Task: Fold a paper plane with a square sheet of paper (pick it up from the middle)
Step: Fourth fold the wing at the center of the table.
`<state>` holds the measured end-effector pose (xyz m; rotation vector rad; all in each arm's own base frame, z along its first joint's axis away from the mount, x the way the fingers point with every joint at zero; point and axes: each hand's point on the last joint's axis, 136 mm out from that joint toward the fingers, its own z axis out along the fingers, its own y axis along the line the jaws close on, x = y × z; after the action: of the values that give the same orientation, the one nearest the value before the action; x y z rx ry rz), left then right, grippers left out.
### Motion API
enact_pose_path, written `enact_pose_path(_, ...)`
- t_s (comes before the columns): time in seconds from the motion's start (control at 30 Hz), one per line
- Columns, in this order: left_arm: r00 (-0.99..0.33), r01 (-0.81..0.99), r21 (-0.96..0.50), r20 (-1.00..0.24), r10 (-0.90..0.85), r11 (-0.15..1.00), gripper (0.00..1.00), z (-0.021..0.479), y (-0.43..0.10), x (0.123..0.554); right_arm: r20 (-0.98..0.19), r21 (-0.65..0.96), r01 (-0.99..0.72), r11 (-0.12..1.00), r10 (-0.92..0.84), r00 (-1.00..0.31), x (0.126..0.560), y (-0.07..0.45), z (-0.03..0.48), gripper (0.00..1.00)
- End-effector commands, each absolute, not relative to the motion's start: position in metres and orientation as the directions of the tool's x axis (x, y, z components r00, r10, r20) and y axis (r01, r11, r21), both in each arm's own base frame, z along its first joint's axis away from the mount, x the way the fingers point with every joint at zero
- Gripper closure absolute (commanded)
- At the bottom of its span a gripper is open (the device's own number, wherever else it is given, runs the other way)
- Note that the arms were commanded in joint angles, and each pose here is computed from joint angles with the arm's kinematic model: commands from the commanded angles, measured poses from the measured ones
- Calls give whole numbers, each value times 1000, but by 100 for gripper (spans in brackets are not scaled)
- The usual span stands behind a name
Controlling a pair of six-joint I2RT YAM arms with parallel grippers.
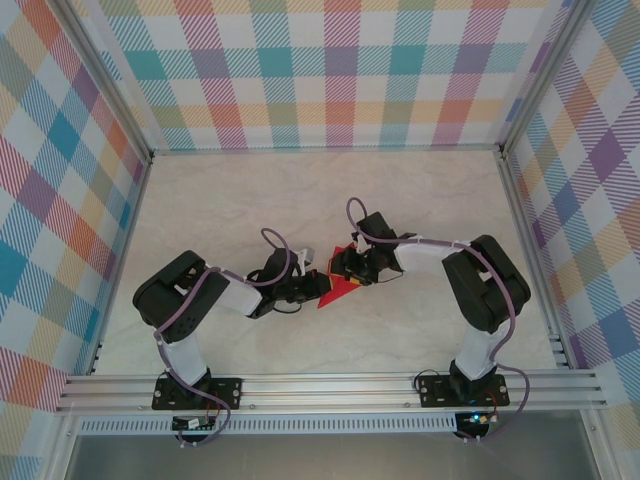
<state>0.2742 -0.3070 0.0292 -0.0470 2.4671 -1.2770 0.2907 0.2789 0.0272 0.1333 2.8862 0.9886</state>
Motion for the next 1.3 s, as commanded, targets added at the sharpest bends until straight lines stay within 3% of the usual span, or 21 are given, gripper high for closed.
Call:
enact_pose_path(0.0, -943, 120, -802, -277, -187, 585, 83, 30, -304, 272, -6, 494, 130, 859, 153, -988, 284, 256, 0, 48)
enact_pose_path(0.3, -948, 114, -802, -263, -176, 587, 74, 34, -300, 263, 31, 425, 194, 884, 200, -979, 282, 246, -12, 46)
enact_pose_path(0.6, -951, 108, -781, -261, -164, 615, 79, 30, -292, 256, 48, 408, 217, 887, 216, -975, 281, 244, -16, 46)
enact_pose_path(1.27, -877, 206, -770, -419, -234, 604, 68, 91, -278, 264, 93, 263, 306, 915, 292, -952, 271, 223, -34, 49)
